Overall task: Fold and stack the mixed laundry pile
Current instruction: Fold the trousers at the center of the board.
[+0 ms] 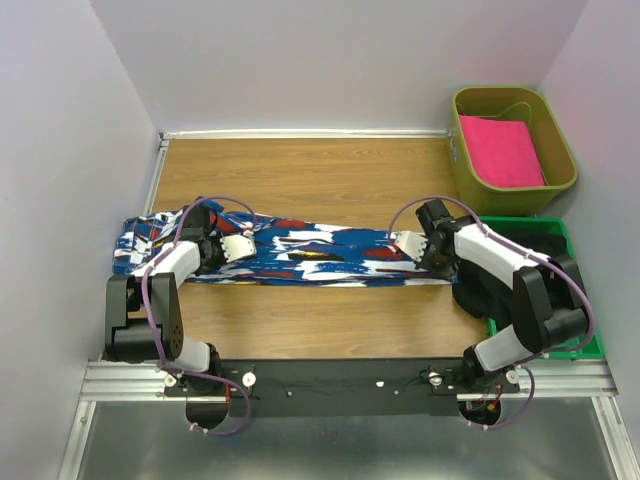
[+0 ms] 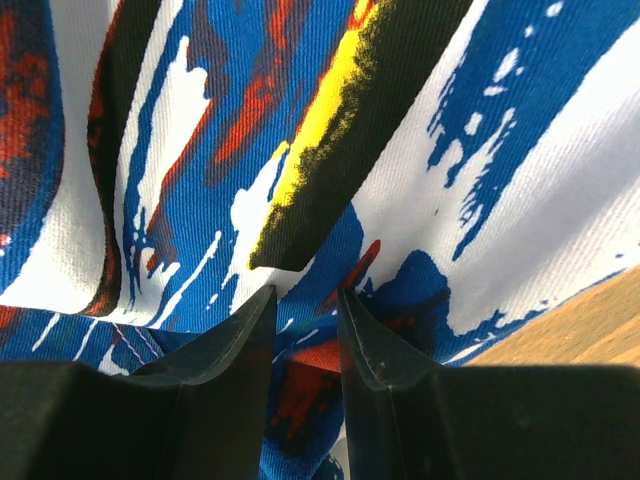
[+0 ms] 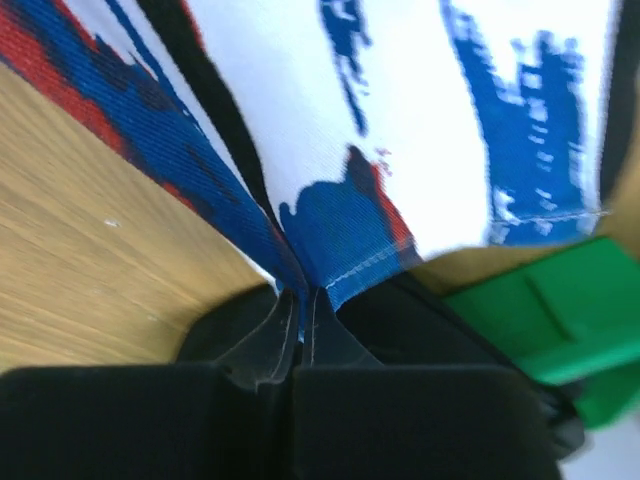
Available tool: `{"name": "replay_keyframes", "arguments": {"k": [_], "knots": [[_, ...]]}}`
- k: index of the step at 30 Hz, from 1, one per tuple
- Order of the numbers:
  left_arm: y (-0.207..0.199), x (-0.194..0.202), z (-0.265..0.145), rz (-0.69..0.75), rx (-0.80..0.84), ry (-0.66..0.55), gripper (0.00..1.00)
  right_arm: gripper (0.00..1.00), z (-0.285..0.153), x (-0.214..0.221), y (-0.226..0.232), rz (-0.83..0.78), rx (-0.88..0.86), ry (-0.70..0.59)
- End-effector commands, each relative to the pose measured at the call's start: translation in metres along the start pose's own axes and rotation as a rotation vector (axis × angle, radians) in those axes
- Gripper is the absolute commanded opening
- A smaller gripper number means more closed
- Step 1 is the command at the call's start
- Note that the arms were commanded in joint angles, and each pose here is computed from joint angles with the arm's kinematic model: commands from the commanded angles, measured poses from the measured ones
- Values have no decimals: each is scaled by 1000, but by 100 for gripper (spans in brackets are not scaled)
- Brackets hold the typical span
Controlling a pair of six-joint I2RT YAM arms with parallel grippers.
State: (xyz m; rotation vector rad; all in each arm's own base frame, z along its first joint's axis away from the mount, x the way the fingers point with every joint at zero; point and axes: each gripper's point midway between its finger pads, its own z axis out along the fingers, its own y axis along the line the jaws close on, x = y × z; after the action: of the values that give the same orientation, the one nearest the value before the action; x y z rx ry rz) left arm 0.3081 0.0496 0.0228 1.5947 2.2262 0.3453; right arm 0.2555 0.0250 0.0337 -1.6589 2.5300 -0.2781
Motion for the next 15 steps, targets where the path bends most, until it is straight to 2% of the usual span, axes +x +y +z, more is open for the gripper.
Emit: {"name": "replay_keyframes", "arguments": {"k": [1,6,11,15], "knots": [[-25,11,11,-22,87,27,39,1,-40,-12,-51,-24,204,-36],[-24,9,8,-20,87,17,39,1,-51,-5,-48,-60,208,-29],[-22,-10,-6,-15,110,-74,40,1,-13,13,-20,-94,148,23],[-16,-29,-29,10,110,-165,42,1,1,13,-17,-96,134,37]]}}
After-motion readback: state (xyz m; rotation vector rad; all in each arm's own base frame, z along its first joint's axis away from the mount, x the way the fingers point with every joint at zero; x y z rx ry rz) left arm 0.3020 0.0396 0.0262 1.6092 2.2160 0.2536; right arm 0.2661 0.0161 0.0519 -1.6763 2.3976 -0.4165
